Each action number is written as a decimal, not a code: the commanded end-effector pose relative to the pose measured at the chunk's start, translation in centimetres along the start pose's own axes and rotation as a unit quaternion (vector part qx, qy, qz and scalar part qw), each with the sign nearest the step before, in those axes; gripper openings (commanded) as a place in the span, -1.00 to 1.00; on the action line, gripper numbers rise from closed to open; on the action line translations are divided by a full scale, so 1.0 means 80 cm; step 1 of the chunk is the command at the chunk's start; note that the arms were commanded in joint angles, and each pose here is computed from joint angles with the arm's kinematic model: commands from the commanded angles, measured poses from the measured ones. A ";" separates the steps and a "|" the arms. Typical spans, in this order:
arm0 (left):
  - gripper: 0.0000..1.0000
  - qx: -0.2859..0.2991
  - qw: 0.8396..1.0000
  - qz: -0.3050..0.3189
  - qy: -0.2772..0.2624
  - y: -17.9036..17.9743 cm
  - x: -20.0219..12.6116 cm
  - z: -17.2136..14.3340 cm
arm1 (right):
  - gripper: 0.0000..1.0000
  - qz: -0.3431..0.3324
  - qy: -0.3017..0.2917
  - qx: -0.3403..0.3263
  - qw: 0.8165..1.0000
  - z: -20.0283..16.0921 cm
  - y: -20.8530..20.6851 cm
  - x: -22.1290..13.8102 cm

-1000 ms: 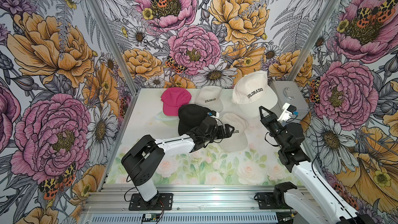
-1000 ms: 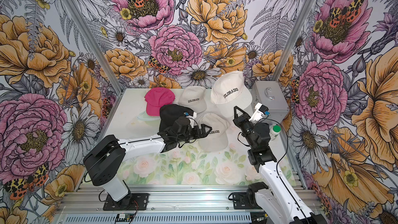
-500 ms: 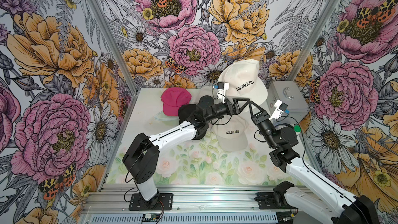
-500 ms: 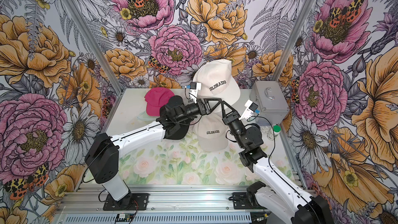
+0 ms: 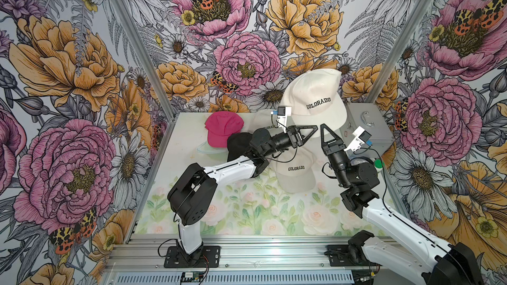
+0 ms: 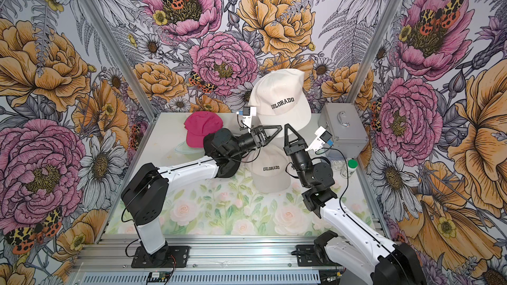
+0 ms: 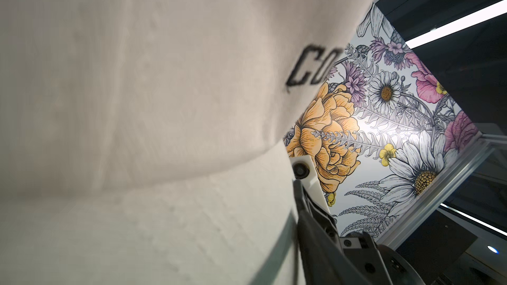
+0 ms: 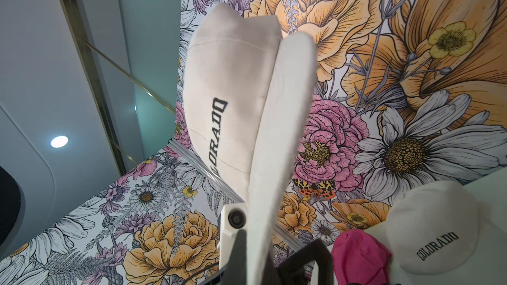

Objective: Stack the baseball caps by color
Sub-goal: Move the baseball cap to the center of the board.

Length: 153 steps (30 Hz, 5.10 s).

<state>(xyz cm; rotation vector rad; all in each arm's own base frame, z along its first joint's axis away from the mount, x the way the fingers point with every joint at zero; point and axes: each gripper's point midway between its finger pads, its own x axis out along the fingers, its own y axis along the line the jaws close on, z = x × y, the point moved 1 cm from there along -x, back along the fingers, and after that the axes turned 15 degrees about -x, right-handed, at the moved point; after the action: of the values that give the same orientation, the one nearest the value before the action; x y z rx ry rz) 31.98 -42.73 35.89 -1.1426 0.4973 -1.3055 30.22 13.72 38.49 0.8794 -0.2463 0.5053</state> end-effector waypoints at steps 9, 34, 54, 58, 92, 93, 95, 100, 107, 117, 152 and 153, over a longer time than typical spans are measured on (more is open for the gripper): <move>-0.50 0.008 0.999 -0.037 -0.020 -0.022 -0.015 0.018 | -1.00 0.017 -0.034 0.010 0.999 0.016 0.010 -0.004; -1.00 0.249 0.931 0.263 0.049 0.088 -0.137 0.043 | 0.99 -0.076 0.194 -0.366 0.907 -0.023 -0.053 -0.047; -1.00 0.569 0.753 0.303 0.131 0.048 -0.223 0.005 | 0.99 0.223 0.232 -0.609 0.725 -0.043 0.060 -0.091; -1.00 0.600 0.730 0.295 0.139 0.042 -0.230 -0.002 | 0.99 0.246 0.281 -0.626 0.685 -0.048 0.061 -0.103; -1.00 0.601 0.741 0.237 0.183 0.024 -0.212 -0.009 | 0.75 0.345 0.330 -0.709 0.520 -0.084 0.039 -0.093; -1.00 0.600 0.742 0.238 0.181 0.024 -0.213 -0.008 | 0.75 0.347 0.336 -0.705 0.519 -0.088 0.035 -0.090; -1.00 0.599 0.743 0.238 0.178 0.025 -0.214 -0.009 | 0.73 0.345 0.345 -0.701 0.520 -0.092 0.030 -0.084; -1.00 0.596 0.741 0.255 0.176 0.034 -0.215 -0.003 | 0.70 0.364 0.342 -0.695 0.518 -0.097 0.034 -0.078; -1.00 0.594 0.736 0.282 0.163 0.039 -0.217 0.015 | 0.36 0.406 0.320 -0.675 0.527 -0.101 0.054 -0.091; -1.00 0.594 0.731 0.299 0.153 0.041 -0.227 0.020 | -0.20 0.428 0.345 -0.637 0.541 -0.108 0.060 -0.102; 0.58 0.535 0.743 0.402 0.012 0.023 -0.294 0.067 | -1.00 0.480 0.386 -0.530 0.583 -0.125 0.062 -0.046; 0.72 0.536 0.744 0.400 0.006 0.017 -0.297 0.065 | -1.00 0.466 0.395 -0.536 0.582 -0.125 0.056 -0.044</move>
<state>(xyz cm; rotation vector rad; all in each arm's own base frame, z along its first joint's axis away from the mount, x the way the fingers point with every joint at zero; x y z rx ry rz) 31.14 -20.62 28.57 0.1363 0.1664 -0.6611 24.58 23.47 33.52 -0.8262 -0.1679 1.5163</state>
